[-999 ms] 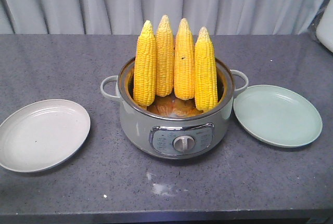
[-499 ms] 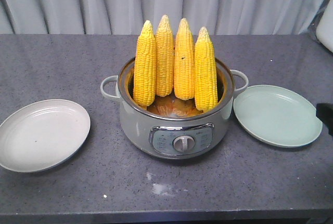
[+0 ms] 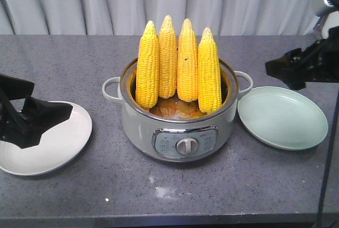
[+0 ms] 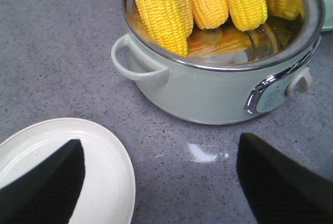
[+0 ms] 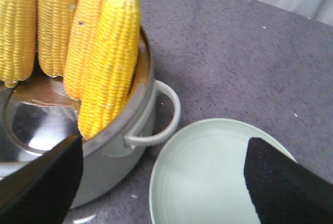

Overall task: Distribute corn equally
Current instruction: 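Raise both arms and reach the right gripper to the nearest corn cob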

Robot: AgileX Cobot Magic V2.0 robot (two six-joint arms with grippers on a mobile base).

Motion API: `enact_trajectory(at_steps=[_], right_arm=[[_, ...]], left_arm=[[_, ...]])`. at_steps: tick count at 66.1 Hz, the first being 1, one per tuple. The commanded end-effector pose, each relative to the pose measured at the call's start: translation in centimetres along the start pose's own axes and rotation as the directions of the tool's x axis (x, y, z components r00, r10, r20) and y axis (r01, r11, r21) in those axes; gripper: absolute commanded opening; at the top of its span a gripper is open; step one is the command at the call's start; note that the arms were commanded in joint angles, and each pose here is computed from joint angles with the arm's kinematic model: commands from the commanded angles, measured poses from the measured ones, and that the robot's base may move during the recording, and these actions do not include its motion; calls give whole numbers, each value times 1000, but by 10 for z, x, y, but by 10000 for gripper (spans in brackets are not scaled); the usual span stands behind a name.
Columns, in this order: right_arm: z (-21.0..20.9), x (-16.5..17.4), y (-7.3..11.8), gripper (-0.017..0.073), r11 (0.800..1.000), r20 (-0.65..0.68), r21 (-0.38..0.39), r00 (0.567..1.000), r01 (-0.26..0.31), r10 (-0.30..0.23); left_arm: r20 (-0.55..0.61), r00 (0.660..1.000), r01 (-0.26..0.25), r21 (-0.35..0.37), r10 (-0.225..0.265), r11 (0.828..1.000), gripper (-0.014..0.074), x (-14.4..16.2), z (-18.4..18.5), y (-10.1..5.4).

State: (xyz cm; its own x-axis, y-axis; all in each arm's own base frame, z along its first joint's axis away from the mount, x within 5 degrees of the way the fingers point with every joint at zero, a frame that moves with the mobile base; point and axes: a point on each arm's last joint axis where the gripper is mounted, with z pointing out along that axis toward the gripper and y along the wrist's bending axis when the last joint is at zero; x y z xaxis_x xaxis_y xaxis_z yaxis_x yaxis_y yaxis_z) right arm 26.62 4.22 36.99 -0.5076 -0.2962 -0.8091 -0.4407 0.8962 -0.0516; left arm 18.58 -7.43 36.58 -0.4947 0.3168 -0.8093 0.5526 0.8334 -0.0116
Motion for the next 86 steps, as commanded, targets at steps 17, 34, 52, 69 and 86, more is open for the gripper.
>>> enact_trajectory(at_steps=[17, 34, 52, 69, 86], right_arm=[[62, -61, 17, 594, 978, 68, -74, 979, 195, -190], [109, -81, 15, 594, 965, 36, -139, 975, 221, -218], [145, -88, 9, 559, 957, 16, -159, 970, 243, -243], [148, -86, 9, 353, 952, -1, -178, 967, 249, -253], [134, -94, 12, 214, 951, 22, -189, 970, 244, -244]], left_arm=[[87, 996, 13, -5, -13, 1000, 580, -14, -3, 0], [87, 996, 13, -4, -13, 1000, 580, -14, -3, 0], [86, 996, 12, -5, -12, 1000, 580, -14, -3, 0], [83, 997, 4, -12, -3, 1000, 580, -14, -3, 1], [81, 997, 0, -16, 1, 1000, 580, -14, -3, 1]])
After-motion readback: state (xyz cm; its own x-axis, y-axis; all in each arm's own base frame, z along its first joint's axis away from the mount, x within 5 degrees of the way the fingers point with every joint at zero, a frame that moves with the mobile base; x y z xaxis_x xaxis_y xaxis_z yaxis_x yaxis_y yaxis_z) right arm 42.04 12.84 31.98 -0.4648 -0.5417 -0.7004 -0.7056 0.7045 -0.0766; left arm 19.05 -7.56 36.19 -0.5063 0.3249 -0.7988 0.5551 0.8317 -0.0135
